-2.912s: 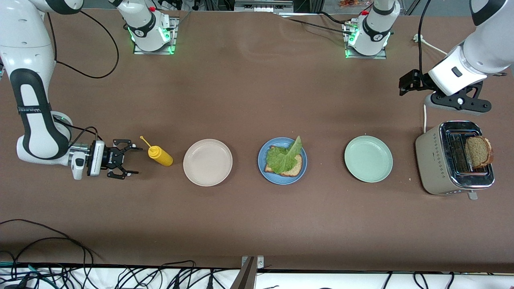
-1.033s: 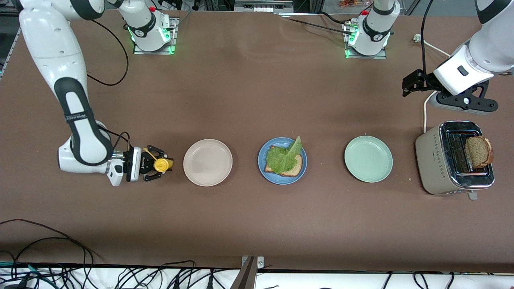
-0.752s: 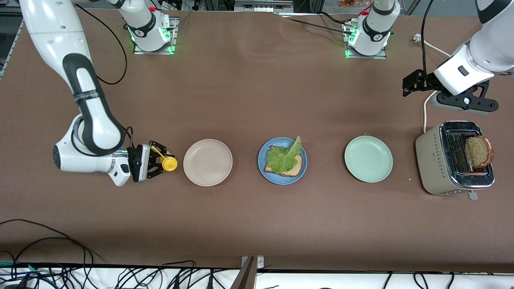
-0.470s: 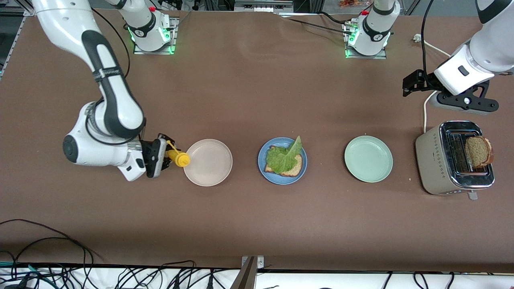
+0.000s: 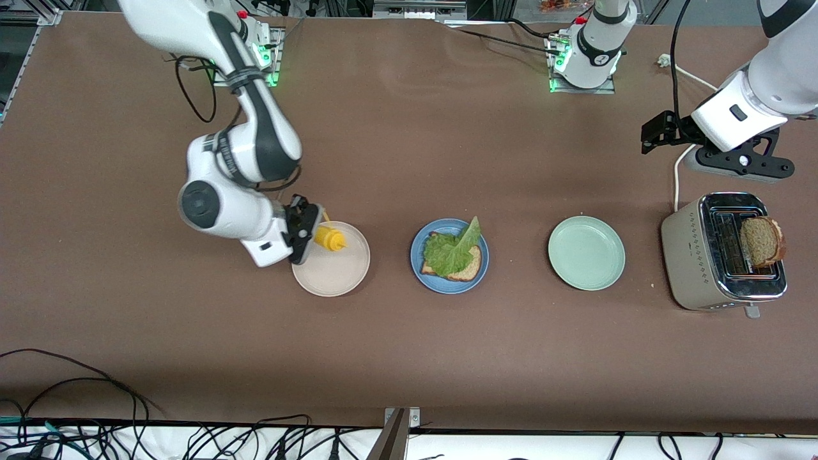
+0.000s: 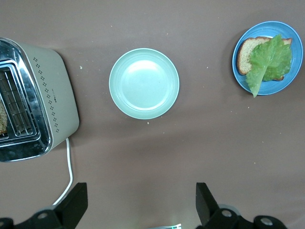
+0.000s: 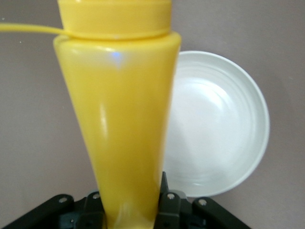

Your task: Make sandwich in blue plate with both arms

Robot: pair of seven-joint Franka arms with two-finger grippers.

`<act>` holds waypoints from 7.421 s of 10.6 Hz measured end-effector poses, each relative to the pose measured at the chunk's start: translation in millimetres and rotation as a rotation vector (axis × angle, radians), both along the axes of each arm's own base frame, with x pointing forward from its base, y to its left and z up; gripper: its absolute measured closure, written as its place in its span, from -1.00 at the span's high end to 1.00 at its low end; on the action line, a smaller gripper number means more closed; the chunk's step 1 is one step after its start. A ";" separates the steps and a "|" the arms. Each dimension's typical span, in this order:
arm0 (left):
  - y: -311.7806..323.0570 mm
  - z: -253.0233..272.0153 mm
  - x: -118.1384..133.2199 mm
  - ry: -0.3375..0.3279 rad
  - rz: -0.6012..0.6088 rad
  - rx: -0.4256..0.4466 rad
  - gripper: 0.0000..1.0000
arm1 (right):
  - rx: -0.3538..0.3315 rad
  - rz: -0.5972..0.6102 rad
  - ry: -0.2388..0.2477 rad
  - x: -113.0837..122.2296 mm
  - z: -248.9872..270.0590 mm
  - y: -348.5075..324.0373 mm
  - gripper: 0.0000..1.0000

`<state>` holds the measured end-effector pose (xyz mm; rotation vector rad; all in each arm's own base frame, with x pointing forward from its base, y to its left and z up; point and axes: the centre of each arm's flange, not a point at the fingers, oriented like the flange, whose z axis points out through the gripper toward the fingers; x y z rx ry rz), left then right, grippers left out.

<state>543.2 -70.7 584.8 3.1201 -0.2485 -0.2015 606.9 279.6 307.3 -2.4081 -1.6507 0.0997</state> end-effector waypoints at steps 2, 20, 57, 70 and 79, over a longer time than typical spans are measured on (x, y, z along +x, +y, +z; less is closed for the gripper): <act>0.3 -0.1 0.1 0.000 0.000 0.000 1.00 | -0.139 0.015 -0.058 -23.4 8.4 53.7 -0.35; 0.7 -0.2 0.3 0.000 0.001 0.000 1.00 | -0.813 0.101 -0.352 -127.7 -93.7 244.9 -0.35; 0.6 0.2 0.5 -0.001 0.002 0.000 1.00 | 0.791 0.401 -0.133 44.8 -164.7 -251.5 -0.35; 0.6 0.2 0.6 -0.001 0.003 0.000 1.00 | 0.817 0.390 -0.203 40.7 -194.6 -289.3 1.00; 0.5 0.2 0.6 -0.001 0.003 0.000 1.00 | 0.493 0.332 -0.130 60.2 -77.4 -363.6 1.00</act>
